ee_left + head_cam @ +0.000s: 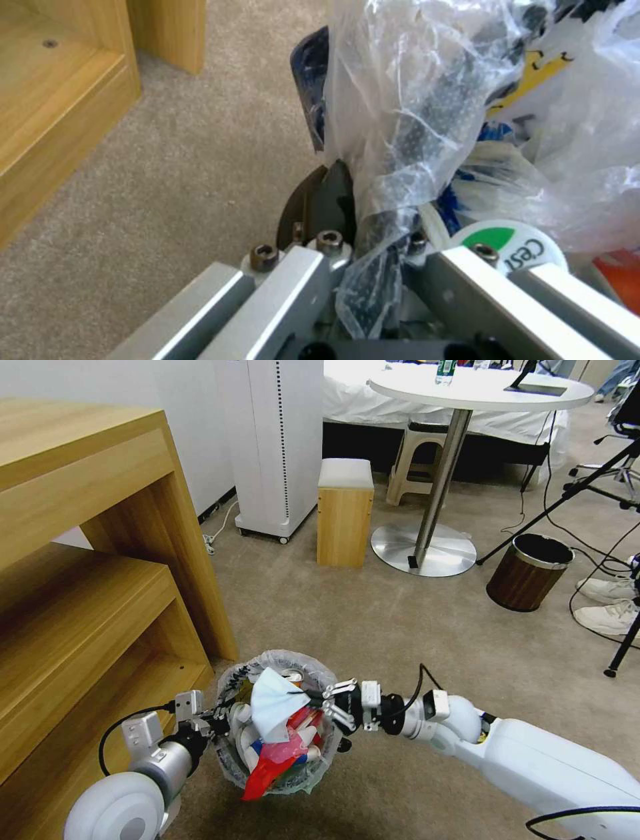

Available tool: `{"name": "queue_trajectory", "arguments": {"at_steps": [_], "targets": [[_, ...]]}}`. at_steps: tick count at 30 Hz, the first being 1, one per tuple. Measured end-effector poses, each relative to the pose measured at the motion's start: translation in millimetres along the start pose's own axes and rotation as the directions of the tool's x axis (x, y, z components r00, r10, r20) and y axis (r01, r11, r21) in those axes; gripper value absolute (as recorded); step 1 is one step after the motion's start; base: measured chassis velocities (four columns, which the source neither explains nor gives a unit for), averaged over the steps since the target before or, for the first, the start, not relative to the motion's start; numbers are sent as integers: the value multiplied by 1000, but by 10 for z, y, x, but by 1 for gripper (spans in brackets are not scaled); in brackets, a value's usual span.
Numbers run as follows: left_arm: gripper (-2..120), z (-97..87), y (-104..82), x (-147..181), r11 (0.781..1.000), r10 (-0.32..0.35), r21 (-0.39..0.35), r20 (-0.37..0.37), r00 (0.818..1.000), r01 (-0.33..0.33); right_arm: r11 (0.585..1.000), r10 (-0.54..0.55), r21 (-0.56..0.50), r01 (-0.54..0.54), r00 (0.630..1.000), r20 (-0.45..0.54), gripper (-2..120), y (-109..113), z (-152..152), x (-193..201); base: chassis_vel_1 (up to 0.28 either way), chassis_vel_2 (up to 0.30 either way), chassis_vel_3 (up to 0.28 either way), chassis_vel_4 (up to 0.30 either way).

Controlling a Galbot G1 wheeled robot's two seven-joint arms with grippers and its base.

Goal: Pick up the trash bin and place the garbage on the floor into it.

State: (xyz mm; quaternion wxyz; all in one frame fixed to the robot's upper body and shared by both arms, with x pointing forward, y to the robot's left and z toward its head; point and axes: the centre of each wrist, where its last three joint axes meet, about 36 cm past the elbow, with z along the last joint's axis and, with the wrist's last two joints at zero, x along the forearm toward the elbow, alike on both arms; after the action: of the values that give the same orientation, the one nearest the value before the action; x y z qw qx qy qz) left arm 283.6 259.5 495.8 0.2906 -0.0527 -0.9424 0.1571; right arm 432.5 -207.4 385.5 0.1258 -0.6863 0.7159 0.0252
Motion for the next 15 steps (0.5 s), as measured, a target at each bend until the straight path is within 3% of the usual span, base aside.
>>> {"name": "queue_trajectory", "arguments": {"at_steps": [7, 15], "targets": [[0, -1, -2, 17, 1000, -1, 1, 3, 1000, 1, 999, 4, -36, -6, 998, -55, 0, 138, 143, 178, 0, 0, 0, 0], [0, 32, 2, 24, 1000, -10, -1, 1, 1000, 10, 999, 30, -22, -32, 996, -81, 0, 110, 241, 320, 0, 0, 0, 0]]}}
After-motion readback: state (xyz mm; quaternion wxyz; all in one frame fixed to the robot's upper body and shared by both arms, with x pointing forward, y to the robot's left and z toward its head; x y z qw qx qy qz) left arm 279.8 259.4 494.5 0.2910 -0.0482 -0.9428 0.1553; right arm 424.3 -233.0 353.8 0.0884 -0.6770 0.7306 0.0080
